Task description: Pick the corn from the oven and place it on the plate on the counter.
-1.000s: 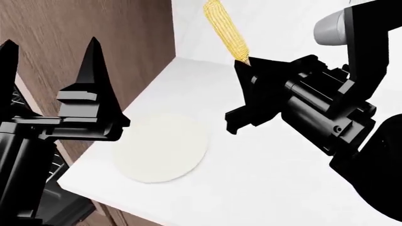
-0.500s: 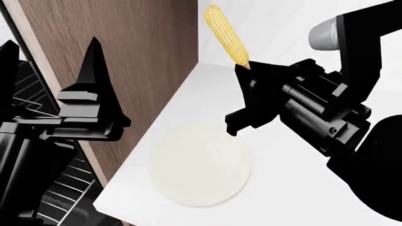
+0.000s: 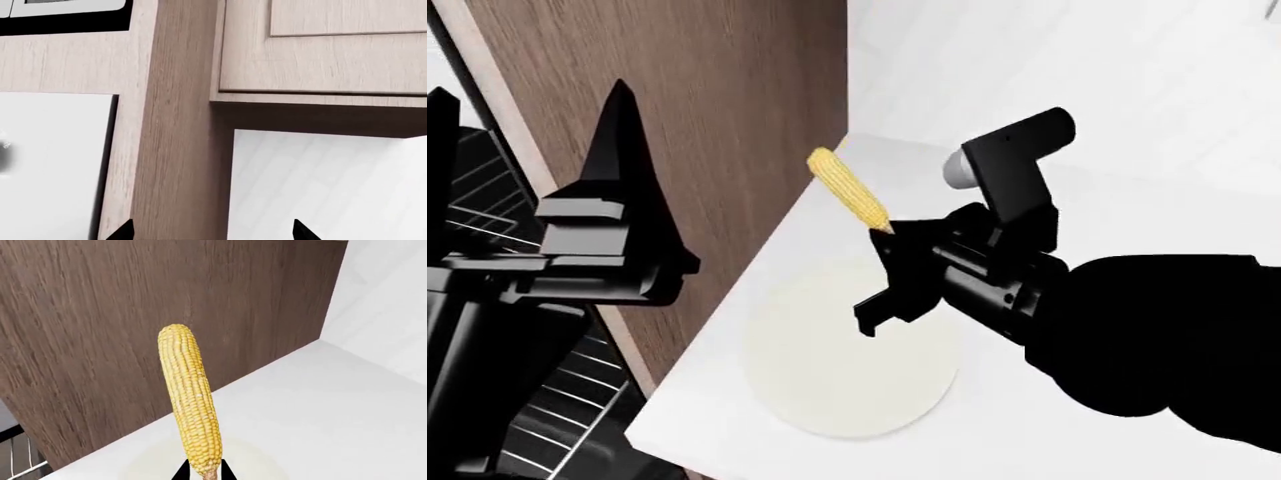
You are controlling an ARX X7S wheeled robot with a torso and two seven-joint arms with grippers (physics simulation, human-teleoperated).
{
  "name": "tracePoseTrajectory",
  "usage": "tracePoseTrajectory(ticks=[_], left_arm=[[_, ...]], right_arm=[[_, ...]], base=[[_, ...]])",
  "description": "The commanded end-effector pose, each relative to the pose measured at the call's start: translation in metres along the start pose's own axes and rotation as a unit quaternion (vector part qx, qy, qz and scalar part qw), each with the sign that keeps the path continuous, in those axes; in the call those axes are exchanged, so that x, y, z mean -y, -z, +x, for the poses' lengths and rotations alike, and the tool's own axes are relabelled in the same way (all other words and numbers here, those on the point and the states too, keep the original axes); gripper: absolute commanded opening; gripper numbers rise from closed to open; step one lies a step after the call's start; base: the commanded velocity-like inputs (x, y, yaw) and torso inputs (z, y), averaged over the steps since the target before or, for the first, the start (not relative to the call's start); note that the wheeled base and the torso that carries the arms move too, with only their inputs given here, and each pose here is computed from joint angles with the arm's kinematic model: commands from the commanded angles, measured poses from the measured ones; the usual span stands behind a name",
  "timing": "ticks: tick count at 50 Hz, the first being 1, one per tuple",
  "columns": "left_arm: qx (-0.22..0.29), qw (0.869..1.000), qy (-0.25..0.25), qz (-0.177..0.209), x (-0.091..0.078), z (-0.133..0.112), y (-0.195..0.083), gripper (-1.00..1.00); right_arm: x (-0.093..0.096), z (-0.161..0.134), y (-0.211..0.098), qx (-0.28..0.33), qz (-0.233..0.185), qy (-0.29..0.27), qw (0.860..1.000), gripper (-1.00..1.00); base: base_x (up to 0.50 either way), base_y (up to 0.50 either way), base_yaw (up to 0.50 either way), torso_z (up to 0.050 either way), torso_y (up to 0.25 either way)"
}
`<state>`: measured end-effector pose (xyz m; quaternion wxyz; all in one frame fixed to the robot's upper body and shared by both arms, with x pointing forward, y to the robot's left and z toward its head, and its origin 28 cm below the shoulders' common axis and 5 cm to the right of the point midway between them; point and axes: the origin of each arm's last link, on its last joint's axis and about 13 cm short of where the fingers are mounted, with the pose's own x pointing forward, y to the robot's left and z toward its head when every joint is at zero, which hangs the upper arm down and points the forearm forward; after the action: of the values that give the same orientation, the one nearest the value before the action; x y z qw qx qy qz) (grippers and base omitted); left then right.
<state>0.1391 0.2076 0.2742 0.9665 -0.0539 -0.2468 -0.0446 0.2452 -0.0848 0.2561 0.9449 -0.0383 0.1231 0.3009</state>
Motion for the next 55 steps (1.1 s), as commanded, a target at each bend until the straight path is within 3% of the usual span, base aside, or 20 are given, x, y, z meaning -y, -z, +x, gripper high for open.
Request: tracePoseTrajectory(ticks=[1,40,55], left_arm=[[0.0,1.0,-0.001,-0.001,0.0,-0.002,0.0,1.0],[-0.003,1.0,0.0,0.0,0.0,-0.001,0.002,1.0],[-0.004,1.0,0.0,-0.001,0.0,-0.001,0.003,1.0]], right_arm=[[-0.004,0.02,0.016,-0.03,0.001,-0.029,0.999,-1.0],[-0.003,0.035,0.059,-0.097,0.031,-0.044,0.994,-1.0],[0.0,0.034,0.055,-0.112,0.025,-0.044,0.992,-1.0]], base=[[0.0,0.0,0.0,0.0,0.0],[0.0,0.0,0.0,0.0,0.0],[0.0,0.0,0.0,0.001,0.0]])
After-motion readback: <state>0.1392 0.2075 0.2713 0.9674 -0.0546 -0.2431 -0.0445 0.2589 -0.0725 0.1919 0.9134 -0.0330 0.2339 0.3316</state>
